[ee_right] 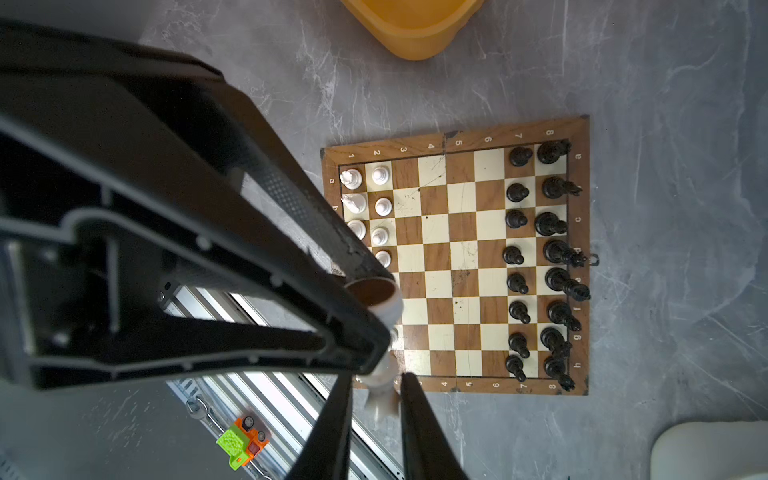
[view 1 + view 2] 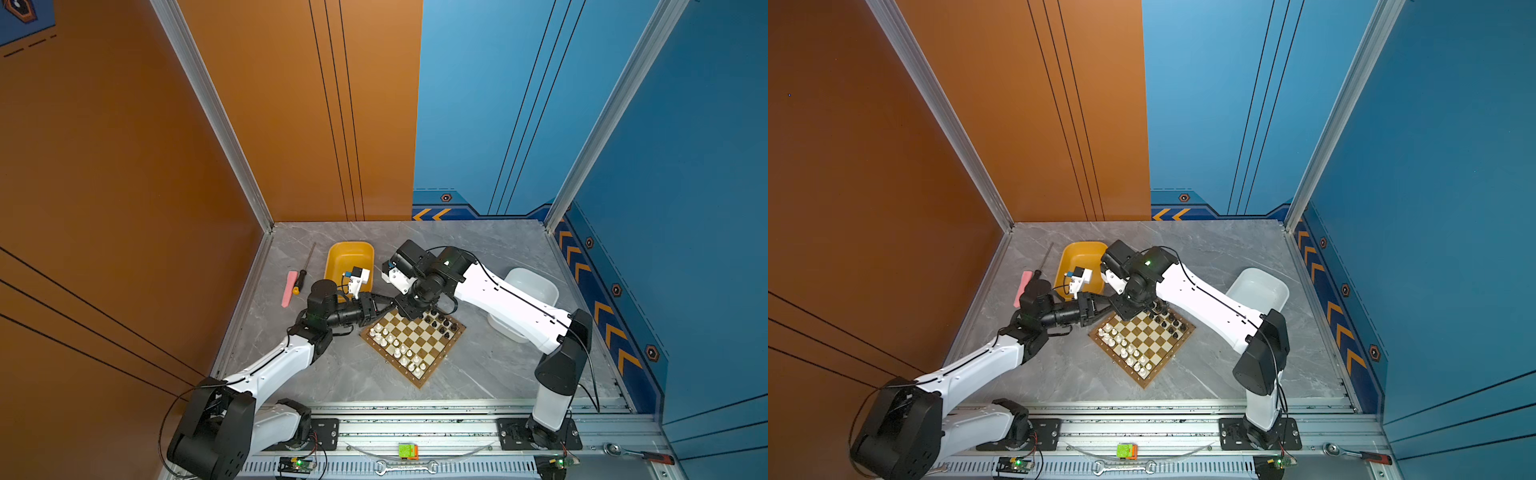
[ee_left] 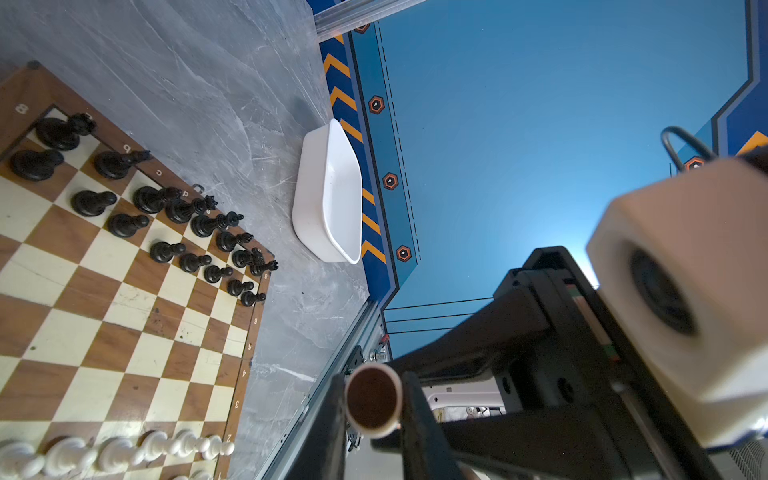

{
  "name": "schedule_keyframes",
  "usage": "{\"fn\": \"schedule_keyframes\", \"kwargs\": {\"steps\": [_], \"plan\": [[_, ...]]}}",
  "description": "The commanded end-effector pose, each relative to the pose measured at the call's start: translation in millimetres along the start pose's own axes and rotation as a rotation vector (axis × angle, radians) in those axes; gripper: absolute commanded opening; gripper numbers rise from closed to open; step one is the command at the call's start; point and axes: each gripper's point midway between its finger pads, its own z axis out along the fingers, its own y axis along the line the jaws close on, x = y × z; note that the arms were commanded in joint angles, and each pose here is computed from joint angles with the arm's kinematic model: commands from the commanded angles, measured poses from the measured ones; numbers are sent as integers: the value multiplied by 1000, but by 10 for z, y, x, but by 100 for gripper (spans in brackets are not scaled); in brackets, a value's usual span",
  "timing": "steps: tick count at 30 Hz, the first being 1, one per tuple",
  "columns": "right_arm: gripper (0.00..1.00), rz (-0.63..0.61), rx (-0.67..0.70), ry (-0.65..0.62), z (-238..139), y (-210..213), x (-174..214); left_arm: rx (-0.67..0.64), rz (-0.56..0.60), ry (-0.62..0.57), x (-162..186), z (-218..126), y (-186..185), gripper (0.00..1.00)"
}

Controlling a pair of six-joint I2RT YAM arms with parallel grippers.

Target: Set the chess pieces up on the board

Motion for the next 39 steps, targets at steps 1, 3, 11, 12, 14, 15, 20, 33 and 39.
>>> {"fn": "schedule_keyframes", "kwargs": {"steps": [1, 3, 11, 12, 14, 15, 20, 33, 39], "plan": [[26, -16, -20, -37, -125, 19, -11, 38, 62, 0, -82, -1, -168, 8], [35, -11, -25, -45, -147, 13, -11, 38, 64, -5, -101, -9, -176, 8], [51, 100, -95, -120, -284, -165, 81, 40, 68, -35, -219, -54, -210, 7], [53, 125, -118, -138, -307, -188, 92, 41, 68, -34, -226, -51, -216, 7], [54, 169, -151, -175, -346, -237, 90, 42, 66, -36, -244, -47, -224, 7], [54, 199, -176, -197, -371, -267, 78, 41, 64, -37, -252, -46, -222, 6], [53, 429, -430, -377, -540, -409, -147, 49, 61, -67, -338, -54, -258, 6], [43, 563, -705, -592, -767, -413, -479, 181, 59, -140, -602, 93, -525, 6], [41, 554, -678, -600, -768, -417, -437, 303, 22, -146, -701, 209, -654, 3]]}}
